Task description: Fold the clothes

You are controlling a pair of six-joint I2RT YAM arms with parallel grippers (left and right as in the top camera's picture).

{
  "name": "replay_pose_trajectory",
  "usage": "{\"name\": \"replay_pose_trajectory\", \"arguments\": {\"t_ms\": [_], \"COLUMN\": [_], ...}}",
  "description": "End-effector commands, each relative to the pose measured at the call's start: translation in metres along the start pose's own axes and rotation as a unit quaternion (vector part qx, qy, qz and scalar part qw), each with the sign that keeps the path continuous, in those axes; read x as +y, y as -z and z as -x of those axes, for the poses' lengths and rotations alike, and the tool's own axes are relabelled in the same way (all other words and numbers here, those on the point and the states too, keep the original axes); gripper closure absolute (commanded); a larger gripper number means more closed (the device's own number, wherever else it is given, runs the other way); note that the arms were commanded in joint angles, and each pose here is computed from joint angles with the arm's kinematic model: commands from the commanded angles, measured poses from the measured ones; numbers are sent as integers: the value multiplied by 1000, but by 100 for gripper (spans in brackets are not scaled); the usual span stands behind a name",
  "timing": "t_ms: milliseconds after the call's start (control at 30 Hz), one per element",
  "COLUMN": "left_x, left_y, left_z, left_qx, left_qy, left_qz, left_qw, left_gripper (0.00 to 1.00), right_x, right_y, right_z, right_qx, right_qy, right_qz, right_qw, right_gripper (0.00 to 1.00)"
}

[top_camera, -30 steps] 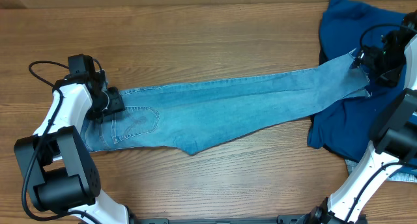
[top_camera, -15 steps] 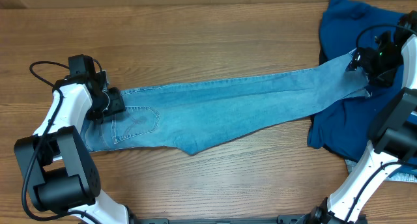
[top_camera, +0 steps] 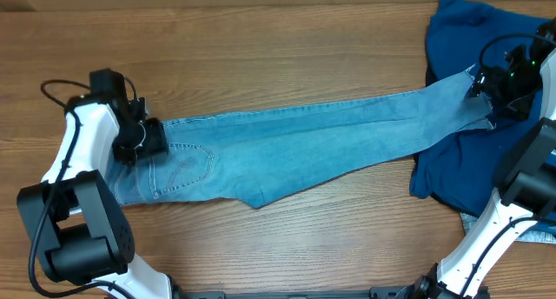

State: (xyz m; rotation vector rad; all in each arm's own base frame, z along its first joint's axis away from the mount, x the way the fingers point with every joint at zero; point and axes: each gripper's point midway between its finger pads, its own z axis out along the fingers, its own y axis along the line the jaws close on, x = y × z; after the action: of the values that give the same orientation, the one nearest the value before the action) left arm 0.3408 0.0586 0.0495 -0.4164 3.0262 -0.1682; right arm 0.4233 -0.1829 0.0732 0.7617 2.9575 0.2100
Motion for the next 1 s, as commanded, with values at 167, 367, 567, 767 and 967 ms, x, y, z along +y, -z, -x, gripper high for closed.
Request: {"name": "replay_pose_trajectory", "arguments": {"t_ms": [167,367,567,767,967], "left_x": [-4,-3,2,20,20], "left_y": [53,46,-4,-31,-31], "left_z": [5,-29,-47,-61,-60], "left_qx": [-10,53,58,52,51], "left_qy": [58,81,74,73,75], "left_qz": [26,40,45,84,84], "left_qw": [998,995,995,992,992], "left_gripper": [48,48,45,45,45], "right_x": [-2,-1,1,8,10], "right_y": [-1,-1,-1,-1,-6], "right_z": [-1,-1,-2,-5,-4], "right_qx": [2,2,5,10,14], "right_qy": [-3,-3,-4,-4,-5], "right_qz": [-1,2,7,26,34], "right_qw": [1000,1000,1000,1000,999], "right_gripper": [12,12,10,7,7]}}
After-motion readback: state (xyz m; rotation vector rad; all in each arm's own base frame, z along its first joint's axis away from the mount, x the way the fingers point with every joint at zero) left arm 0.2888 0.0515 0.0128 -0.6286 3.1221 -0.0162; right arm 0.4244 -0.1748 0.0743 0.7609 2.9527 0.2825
